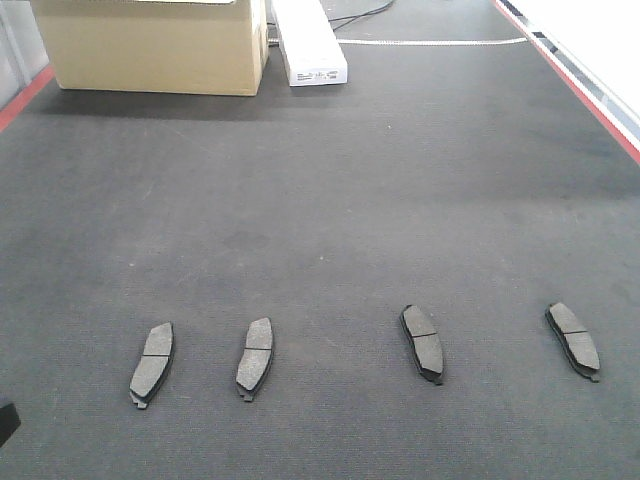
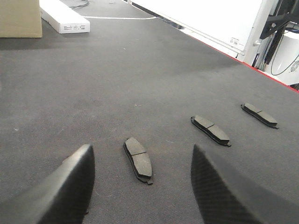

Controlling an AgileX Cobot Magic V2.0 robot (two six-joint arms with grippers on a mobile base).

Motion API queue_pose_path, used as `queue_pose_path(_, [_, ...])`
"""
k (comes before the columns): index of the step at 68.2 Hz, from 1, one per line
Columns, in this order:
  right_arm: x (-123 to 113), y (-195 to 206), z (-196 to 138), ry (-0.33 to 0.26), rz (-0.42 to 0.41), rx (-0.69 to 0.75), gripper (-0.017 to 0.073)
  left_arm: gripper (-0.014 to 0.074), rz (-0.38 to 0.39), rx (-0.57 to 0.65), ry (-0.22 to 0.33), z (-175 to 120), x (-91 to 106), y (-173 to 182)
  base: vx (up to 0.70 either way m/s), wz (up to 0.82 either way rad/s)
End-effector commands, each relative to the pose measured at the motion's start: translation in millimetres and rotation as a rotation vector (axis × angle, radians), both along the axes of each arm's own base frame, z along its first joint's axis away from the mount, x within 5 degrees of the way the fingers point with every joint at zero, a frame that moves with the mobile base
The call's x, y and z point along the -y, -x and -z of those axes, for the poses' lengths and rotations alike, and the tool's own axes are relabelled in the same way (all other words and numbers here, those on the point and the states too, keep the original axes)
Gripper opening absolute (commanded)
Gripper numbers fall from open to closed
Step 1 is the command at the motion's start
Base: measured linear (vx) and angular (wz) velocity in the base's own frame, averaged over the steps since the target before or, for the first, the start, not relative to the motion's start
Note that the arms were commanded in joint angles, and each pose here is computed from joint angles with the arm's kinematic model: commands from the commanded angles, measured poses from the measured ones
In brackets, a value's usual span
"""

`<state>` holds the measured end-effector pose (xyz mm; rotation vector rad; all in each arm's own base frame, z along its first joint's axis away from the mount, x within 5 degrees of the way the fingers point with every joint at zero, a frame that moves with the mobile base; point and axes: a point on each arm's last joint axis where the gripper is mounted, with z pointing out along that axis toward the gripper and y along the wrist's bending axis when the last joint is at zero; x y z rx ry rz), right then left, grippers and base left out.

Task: Move and align brake pads A on conveyor
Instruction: 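Raise both open grippers away from the pads on the belt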

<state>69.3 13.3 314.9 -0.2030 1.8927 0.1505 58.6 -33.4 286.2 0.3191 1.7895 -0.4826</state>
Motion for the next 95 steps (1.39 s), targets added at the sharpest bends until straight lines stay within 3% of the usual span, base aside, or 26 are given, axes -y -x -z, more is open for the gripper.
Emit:
queue_pose_path(1, [3, 12, -4, 0.001, -0.031, 0.162, 0.0421, 0.0447, 0.003, 0.073, 0.049, -14, 0.7, -1, 0.00, 0.00])
queue_pose_path(17, [6, 30, 21, -0.039, -0.057, 0.347, 0.0394, 0.0447, 0.003, 0.071, 0.048, -14, 0.7, -1, 0.00, 0.00])
queue_pose_path(25, [5, 27, 29, -0.037, -0.063, 0.344, 0.0366, 0.0419, 0.003, 0.072, 0.048, -14, 0.7, -1, 0.00, 0.00])
queue_pose_path(29, [5, 27, 30, -0.035, -0.062, 0.337, 0.0307, 0.0349, 0.003, 0.073, 0.049, -14, 0.7, -1, 0.00, 0.00])
queue_pose_path(39, [5, 27, 30, -0.034, -0.062, 0.337, -0.0022, 0.0004, 0.003, 0.080, 0.053, -15, 0.7, -1, 0.00, 0.00])
queue_pose_path(40, [5, 27, 30, -0.035, -0.061, 0.336, -0.0019, -0.0009, 0.003, 0.082, 0.052, -15, 0.7, -1, 0.00, 0.00])
queue_pose_path(90, [5, 27, 30, -0.034, -0.061, 0.335, -0.0011, -0.0006, 0.004, 0.073, 0.048, -14, 0.7, -1, 0.00, 0.00])
queue_pose_path(93, [5, 27, 30, -0.034, -0.061, 0.335, -0.0011, -0.0006, 0.003, 0.090, 0.021, -14, 0.2, -1, 0.00, 0.00])
queue_pose_path(95, [5, 27, 30, -0.034, -0.061, 0.335, -0.0011, -0.0006, 0.001, 0.123, -0.031, -15, -0.8, -1, 0.00, 0.00])
